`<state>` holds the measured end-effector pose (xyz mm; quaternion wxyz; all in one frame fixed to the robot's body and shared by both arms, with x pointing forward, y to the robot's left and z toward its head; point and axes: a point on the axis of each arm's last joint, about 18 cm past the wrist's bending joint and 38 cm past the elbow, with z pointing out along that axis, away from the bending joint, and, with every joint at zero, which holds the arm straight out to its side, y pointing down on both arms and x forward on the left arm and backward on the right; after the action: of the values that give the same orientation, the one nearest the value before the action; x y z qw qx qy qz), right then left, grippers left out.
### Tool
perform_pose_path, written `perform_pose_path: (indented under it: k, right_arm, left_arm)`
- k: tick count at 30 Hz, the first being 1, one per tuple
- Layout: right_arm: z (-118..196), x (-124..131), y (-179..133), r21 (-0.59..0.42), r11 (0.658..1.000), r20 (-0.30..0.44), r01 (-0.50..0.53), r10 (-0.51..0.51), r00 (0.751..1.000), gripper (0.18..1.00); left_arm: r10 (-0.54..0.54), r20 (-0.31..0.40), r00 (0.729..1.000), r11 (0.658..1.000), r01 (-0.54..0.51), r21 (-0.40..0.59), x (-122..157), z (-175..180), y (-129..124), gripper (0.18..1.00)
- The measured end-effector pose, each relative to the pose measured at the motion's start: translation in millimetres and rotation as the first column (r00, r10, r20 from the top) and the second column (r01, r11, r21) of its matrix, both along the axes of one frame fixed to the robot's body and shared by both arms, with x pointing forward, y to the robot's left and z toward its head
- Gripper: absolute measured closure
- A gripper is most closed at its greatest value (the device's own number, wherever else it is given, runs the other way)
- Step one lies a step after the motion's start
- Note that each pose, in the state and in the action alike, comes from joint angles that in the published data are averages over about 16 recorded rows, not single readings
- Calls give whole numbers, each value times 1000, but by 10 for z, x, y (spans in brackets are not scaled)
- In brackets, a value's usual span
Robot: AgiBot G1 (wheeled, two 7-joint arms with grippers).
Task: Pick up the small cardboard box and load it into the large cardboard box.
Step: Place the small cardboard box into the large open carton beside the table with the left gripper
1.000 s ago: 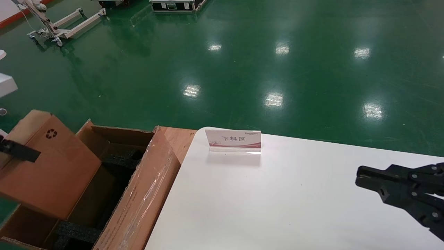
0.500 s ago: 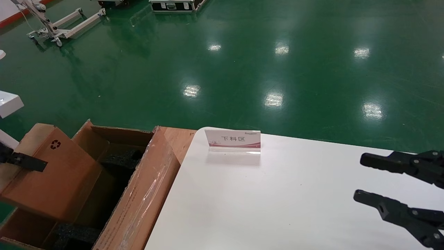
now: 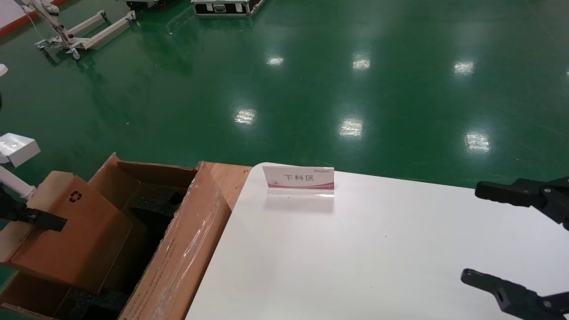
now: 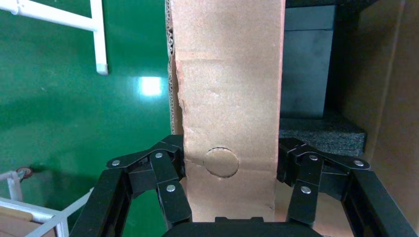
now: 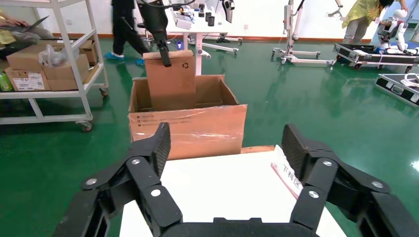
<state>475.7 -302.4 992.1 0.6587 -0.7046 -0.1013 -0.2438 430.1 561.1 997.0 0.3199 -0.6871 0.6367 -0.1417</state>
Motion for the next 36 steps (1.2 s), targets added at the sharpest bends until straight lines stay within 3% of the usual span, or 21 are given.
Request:
perform_pose_path:
  k: [9,15,36]
  right_arm:
    - [0,0,0,0,1000,0,0,0,1000,267]
    - [0,0,0,0,1000,0,0,0,1000,210]
    - [0,0,0,0,1000,0,0,0,1000,178]
  left_arm:
    - [5,-15,1000,1000,-4,19,104,-123,50,916]
    - [8,-20,1000,999,-7,38,181,-167,94,916]
    - [14,-14,1000,996,-13,85,500,-172,223,917]
